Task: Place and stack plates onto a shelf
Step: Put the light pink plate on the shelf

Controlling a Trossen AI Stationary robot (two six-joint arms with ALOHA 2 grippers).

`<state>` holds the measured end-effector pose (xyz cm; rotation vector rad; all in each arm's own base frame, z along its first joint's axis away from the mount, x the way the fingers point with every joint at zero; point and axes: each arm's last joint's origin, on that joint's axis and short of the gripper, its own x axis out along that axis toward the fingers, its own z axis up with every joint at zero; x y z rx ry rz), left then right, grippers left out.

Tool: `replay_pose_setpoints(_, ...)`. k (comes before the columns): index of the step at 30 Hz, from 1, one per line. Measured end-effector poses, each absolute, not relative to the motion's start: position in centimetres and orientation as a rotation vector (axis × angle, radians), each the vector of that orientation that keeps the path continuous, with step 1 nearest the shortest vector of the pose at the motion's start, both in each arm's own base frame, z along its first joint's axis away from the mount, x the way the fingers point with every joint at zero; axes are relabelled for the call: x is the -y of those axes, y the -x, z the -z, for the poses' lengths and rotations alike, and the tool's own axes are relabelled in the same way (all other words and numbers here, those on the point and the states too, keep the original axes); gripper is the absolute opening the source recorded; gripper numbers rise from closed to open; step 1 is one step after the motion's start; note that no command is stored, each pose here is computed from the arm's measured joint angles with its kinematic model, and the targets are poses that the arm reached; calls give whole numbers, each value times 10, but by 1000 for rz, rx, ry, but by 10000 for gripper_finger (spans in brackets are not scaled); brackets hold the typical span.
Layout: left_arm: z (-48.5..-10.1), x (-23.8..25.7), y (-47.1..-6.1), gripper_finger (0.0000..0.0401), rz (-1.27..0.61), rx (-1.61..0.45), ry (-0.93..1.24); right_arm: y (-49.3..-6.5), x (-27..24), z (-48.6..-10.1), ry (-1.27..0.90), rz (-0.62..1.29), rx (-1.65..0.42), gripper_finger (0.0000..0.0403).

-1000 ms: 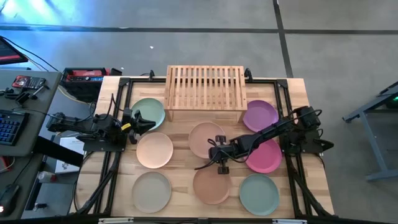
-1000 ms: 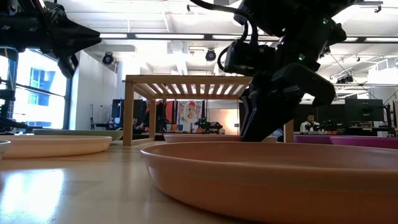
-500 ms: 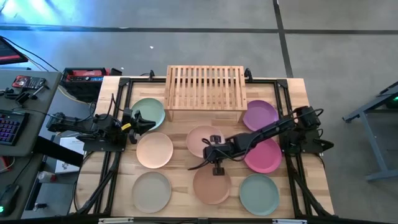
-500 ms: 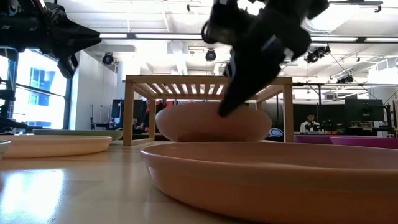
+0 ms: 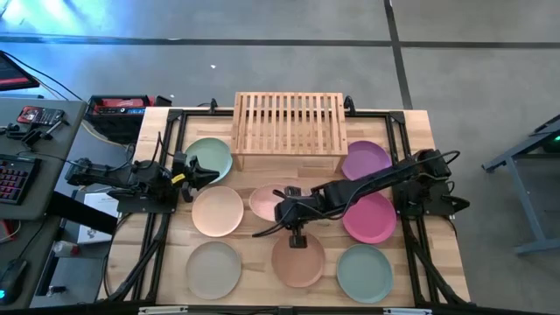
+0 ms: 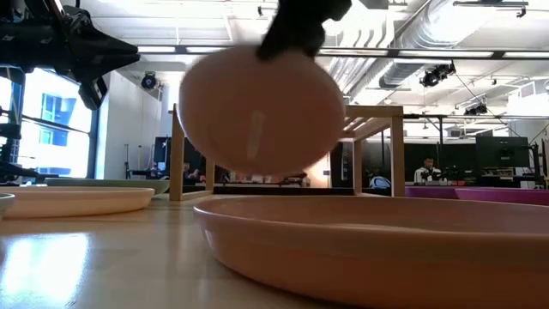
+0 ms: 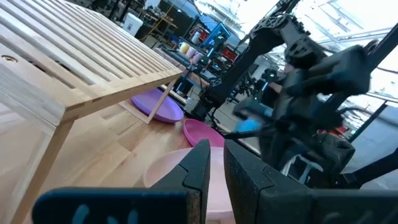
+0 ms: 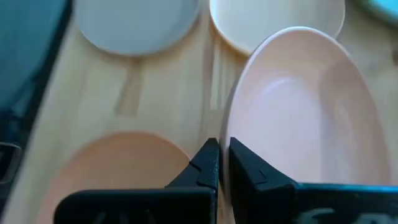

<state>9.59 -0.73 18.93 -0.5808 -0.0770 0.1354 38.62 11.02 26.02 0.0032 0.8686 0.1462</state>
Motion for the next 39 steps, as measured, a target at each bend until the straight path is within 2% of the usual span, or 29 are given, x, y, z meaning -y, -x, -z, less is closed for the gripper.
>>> replay_pose_setpoints(6, -189, 7, -96, 35, -135, 78, 599, -388, -112, -302, 7, -156, -841, 0)
replay_pose_setpoints(11, -189, 7, -96, 35, -135, 79, 608, -387, -109, -340, 125, -121, -785, 0)
replay_pose_setpoints(18, -189, 7, -96, 35, -135, 78, 607, -379, -88, -374, 361, 50, -794, 0)
replay_pose_setpoints(24, -189, 7, -96, 35, -135, 78, 606, -377, -50, -378, 495, 245, -891, 0)
replay_pose_setpoints(32, -189, 7, -96, 35, -138, 80, 607, -369, 26, -367, 378, 461, -1065, 0)
replay_pose_setpoints(39, -189, 7, -96, 35, -141, 80, 606, -358, 78, -367, 207, 648, -1082, 0)
